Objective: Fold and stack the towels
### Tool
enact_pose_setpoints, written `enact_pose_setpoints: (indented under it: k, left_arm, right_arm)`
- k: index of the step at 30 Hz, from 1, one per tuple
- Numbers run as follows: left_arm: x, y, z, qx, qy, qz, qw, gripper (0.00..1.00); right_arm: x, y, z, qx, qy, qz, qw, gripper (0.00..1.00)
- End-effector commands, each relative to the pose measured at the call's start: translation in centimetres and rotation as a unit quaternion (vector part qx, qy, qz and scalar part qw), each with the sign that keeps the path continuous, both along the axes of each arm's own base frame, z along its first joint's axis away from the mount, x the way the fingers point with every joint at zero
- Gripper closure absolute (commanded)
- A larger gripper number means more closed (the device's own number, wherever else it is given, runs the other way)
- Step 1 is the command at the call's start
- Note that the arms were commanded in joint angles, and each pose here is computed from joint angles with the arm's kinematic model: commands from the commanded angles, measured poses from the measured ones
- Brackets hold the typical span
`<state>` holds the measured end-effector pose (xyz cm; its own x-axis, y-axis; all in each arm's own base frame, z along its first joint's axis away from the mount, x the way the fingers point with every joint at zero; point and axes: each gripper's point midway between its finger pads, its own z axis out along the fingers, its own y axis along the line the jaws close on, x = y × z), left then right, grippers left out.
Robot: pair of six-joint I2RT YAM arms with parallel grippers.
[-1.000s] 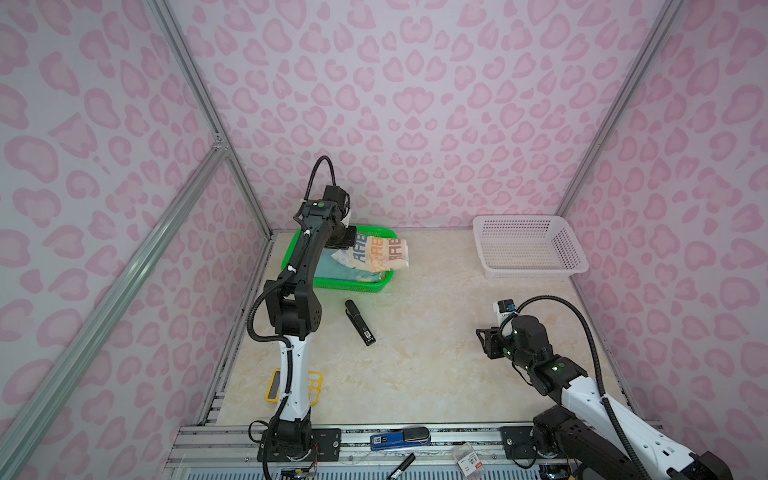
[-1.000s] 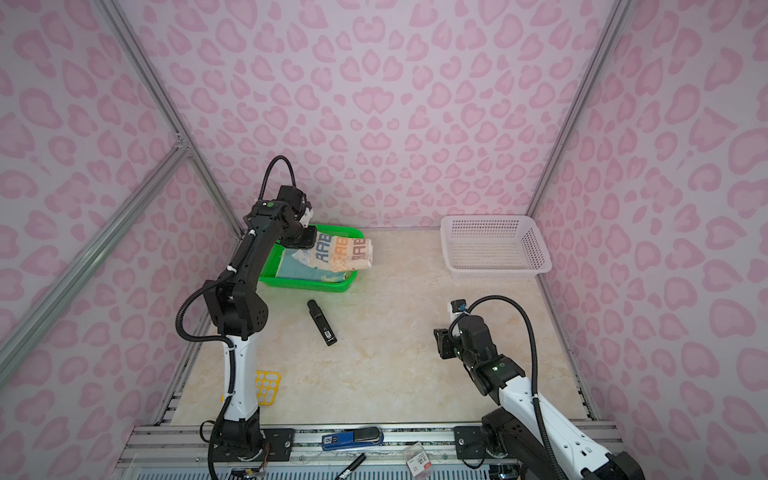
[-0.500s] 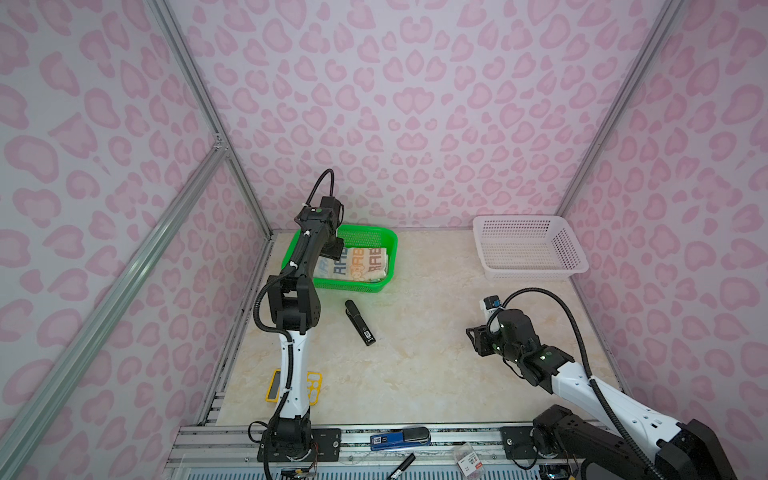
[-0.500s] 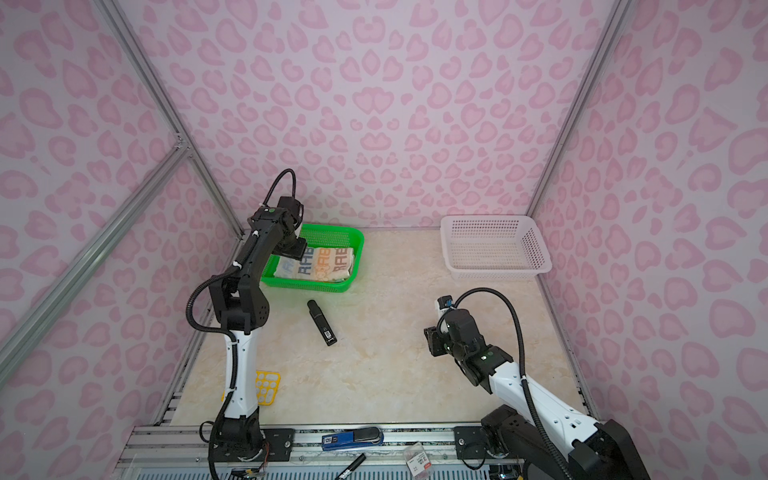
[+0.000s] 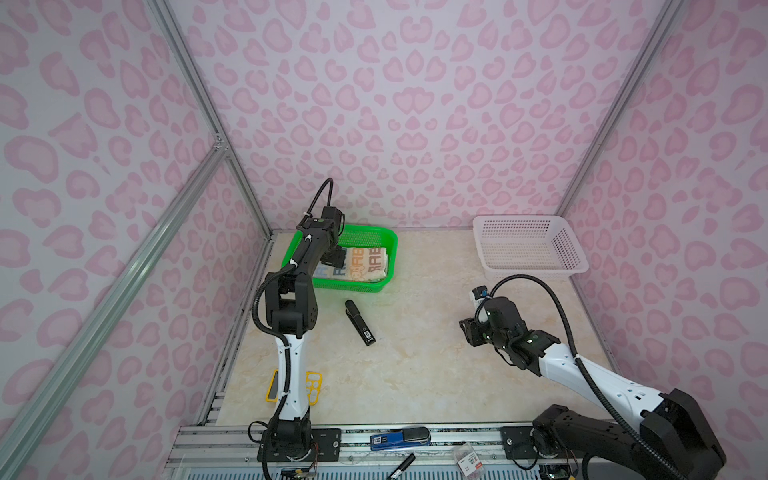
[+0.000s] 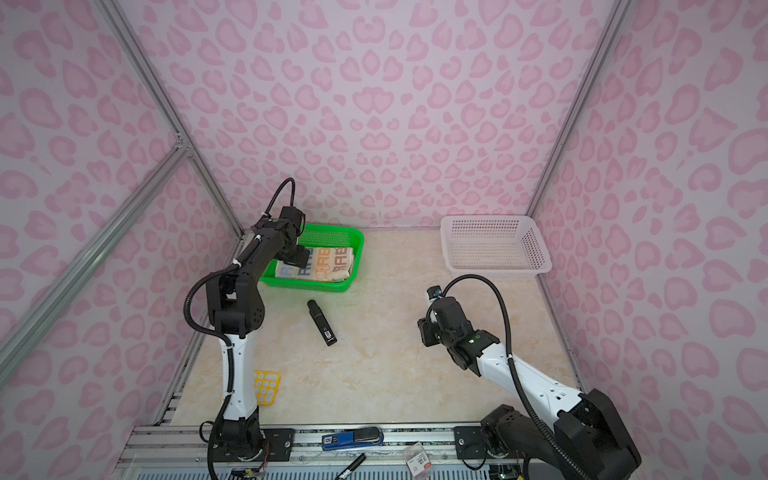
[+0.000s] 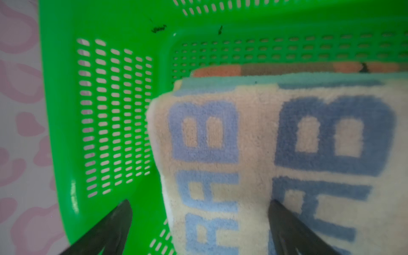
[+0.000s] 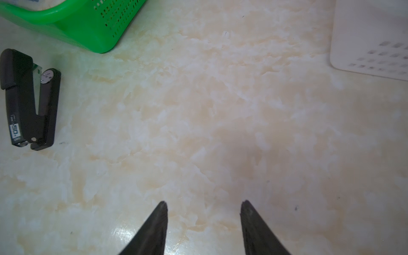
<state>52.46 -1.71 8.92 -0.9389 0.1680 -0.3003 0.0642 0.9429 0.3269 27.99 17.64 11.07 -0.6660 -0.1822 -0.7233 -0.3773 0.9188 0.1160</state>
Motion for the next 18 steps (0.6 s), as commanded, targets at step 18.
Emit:
enact_pose_setpoints:
  k: [18]
  left_arm:
    - [-1.2,-1.1,12.3,-0.071,-0.216,0.0,0.974,0.02]
  right_arm:
    - [0.7,-1.2,-1.5,-0.08,0.028,-0.009,0.996,0.45]
